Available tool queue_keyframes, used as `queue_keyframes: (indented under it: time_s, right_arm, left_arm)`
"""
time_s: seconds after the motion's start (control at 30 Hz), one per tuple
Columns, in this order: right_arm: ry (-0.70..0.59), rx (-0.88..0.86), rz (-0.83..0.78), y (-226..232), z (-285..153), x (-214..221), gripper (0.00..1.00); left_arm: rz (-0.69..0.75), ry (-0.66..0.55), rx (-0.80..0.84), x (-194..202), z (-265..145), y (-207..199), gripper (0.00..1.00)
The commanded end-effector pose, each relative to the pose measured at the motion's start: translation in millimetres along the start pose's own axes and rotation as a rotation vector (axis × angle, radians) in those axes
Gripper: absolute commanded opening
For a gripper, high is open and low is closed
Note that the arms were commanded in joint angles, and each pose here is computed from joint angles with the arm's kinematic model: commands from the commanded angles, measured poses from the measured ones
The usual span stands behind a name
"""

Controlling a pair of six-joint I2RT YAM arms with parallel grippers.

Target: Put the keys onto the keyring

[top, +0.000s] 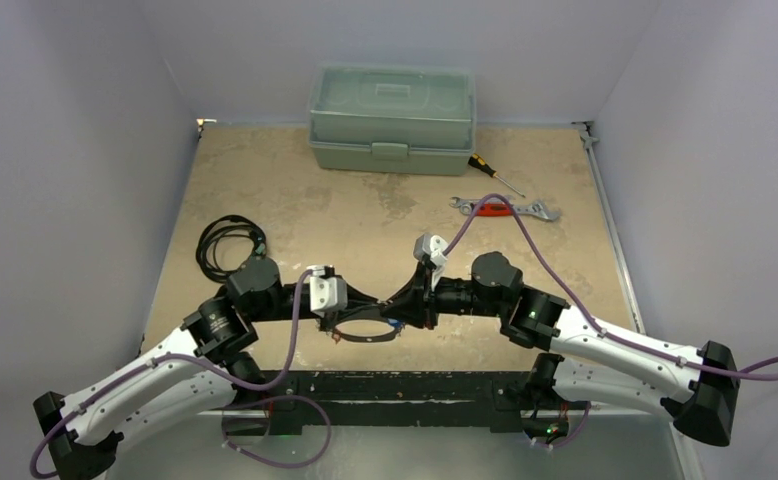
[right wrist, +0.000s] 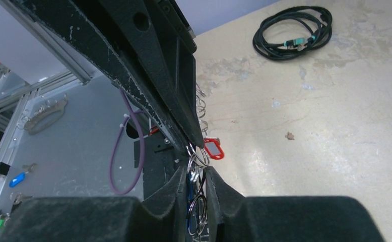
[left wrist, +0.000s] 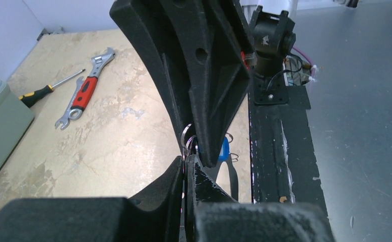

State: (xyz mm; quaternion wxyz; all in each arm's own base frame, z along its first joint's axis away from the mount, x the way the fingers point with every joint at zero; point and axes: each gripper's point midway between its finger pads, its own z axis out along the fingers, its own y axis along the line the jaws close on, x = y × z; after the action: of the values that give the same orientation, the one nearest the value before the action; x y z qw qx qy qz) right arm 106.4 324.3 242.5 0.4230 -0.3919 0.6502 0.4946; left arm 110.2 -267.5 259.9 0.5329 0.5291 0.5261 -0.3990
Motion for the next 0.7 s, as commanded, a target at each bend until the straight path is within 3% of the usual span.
queue_keyframes:
  time_s: [0.0,0.03,0.1,0.37,0.47,0.6,0.67]
  right_arm:
    - [0.013,-0.059,0.019,12,-1,2,0.29]
    - [0.005,-0.062,0.015,13,-2,-1,0.41]
    - [-0.014,-0.062,0.007,15,-5,-8,0.54]
    - [-0.035,-0.067,-0.032,18,-5,-22,0.62]
    - [-0.071,-0.076,-0.050,20,-5,-31,0.61]
    - [-0.096,-0.085,-0.064,22,-5,-38,0.46]
    - [-0.094,-0.093,-0.067,23,-5,-35,0.46]
  left_arm:
    - [0.061,-0.160,-0.044,-45,-5,11,0.00]
    - [0.060,-0.158,-0.045,-44,-5,11,0.00]
    - [0.060,-0.154,-0.043,-43,-5,11,0.00]
    - [0.058,-0.144,-0.028,-40,-4,9,0.00]
    - [0.059,-0.147,-0.016,-41,-5,6,0.00]
    - [0.053,-0.152,-0.007,-42,-5,4,0.00]
    - [0.052,-0.167,-0.007,-46,-7,3,0.00]
